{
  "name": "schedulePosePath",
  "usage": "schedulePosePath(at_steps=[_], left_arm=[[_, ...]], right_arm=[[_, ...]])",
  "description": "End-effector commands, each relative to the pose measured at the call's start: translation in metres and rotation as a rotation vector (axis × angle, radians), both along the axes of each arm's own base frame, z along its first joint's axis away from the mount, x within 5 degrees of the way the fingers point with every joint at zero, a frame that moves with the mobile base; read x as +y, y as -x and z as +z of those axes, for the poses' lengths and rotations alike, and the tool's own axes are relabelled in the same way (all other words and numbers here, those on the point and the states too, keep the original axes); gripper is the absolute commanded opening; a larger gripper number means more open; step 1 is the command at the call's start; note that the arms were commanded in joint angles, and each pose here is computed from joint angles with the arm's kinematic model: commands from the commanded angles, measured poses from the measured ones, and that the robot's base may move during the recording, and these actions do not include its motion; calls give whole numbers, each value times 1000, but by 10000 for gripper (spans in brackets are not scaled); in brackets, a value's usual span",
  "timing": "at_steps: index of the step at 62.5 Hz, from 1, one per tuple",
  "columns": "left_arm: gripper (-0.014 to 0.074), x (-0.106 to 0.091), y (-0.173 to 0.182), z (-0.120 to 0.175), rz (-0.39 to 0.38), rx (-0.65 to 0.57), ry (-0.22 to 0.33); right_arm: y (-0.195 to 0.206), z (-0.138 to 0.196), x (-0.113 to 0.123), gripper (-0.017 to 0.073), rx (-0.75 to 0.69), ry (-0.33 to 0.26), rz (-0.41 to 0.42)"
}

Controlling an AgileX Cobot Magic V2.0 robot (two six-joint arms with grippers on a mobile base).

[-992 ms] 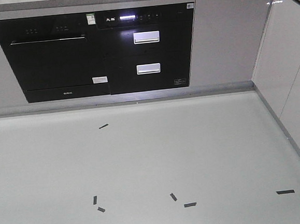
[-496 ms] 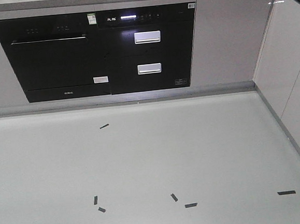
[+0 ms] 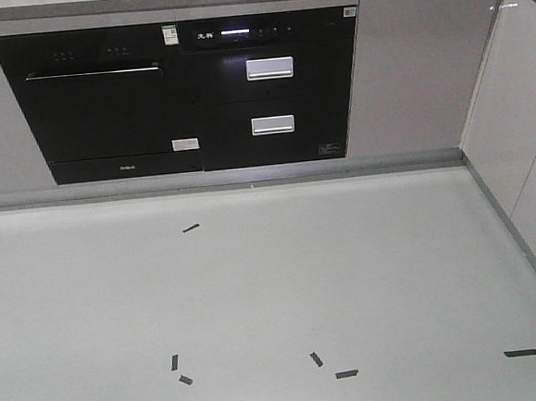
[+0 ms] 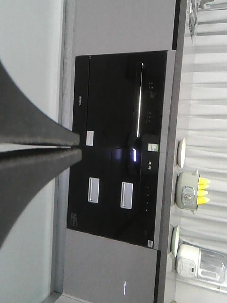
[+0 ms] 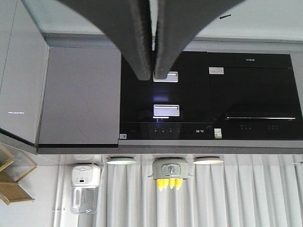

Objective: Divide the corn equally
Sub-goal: 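Drive the base forward toward the counter with the corn pot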

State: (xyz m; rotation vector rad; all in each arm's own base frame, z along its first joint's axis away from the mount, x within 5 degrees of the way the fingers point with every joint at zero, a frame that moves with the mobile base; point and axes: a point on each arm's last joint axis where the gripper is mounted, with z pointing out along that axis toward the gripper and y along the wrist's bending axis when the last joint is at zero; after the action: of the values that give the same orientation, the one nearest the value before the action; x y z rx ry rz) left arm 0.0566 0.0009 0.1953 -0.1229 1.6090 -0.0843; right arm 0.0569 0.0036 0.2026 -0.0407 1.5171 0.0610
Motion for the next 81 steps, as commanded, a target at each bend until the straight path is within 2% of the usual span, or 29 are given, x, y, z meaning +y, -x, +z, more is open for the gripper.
schedulePosePath(at_steps=[1,81], left_arm=[[-6,1,1,3,7,-71,5],[-6,1,1,3,7,-71,5]], right_arm=[[-1,3,1,-5,-58,0,3],[-1,3,1,-5,-58,0,3]])
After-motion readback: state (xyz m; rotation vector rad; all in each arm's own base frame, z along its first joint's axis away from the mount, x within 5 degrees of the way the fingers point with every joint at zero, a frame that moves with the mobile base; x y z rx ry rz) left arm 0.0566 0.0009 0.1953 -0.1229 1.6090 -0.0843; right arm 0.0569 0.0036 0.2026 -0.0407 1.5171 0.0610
